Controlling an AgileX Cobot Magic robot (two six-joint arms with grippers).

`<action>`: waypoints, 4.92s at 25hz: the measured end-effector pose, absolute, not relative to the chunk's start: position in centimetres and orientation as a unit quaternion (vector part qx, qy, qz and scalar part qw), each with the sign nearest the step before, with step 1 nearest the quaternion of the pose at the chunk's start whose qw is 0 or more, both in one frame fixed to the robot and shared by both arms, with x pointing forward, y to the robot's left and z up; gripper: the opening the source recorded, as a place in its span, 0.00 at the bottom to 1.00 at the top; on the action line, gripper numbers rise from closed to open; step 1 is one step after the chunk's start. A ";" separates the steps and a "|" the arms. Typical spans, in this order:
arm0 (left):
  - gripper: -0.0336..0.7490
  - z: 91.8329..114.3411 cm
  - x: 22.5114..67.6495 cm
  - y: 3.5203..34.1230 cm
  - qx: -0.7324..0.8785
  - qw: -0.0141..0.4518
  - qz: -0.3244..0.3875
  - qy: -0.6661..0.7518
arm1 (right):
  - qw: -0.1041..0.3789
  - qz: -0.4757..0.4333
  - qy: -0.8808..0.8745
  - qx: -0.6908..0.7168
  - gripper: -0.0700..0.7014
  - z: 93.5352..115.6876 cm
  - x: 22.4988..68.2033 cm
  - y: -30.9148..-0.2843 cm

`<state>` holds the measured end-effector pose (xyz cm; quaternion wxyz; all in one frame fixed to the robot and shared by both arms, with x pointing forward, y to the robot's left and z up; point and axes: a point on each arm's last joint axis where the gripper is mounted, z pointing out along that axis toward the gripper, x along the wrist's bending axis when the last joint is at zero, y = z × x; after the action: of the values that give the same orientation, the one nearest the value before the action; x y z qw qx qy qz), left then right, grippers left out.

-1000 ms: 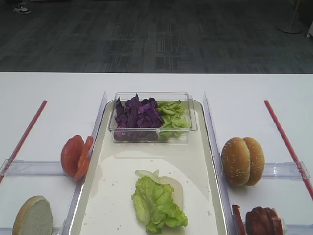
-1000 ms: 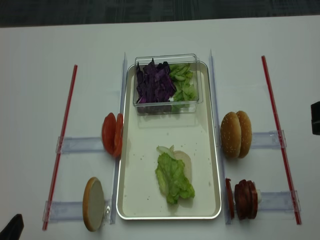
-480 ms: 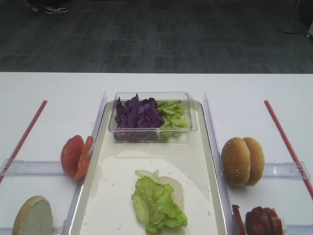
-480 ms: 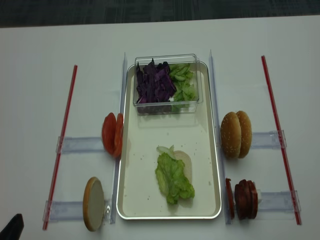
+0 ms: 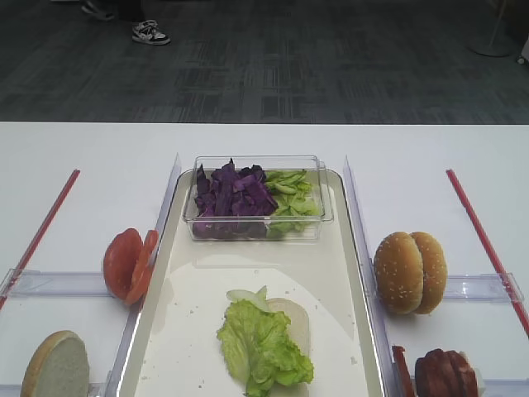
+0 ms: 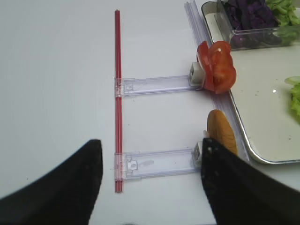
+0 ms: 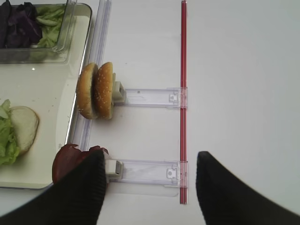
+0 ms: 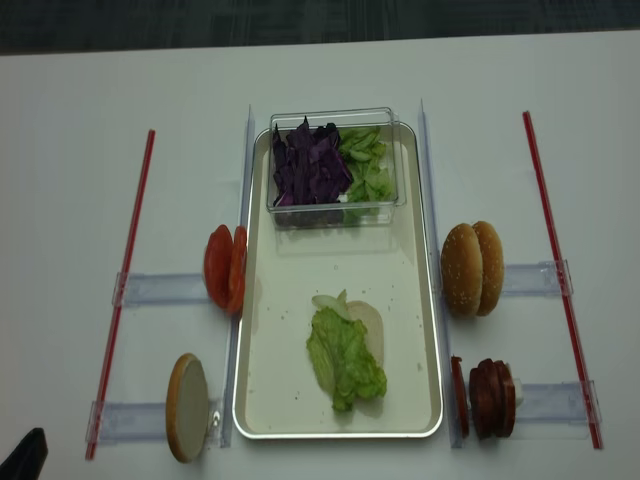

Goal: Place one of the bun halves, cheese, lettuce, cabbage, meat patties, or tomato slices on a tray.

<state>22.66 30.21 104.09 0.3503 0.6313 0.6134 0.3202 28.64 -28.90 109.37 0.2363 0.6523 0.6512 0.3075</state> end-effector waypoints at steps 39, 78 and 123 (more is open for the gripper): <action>0.60 104.1 22.7 30.2 0.631 0.350 0.320 0.613 | 0.310 0.381 0.616 0.616 0.68 105.6 24.8 -28.6; 0.60 104.1 22.7 30.2 0.631 0.350 0.320 0.613 | 0.331 0.402 0.608 0.599 0.68 105.2 23.0 -28.4; 0.60 104.1 22.7 30.2 0.631 0.350 0.320 0.613 | 0.323 0.387 0.599 0.622 0.68 104.5 23.1 -28.7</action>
<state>22.66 30.21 104.09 0.3503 0.6313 0.6134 0.3202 23.11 -28.65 104.52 0.3226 0.6224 0.5992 0.3866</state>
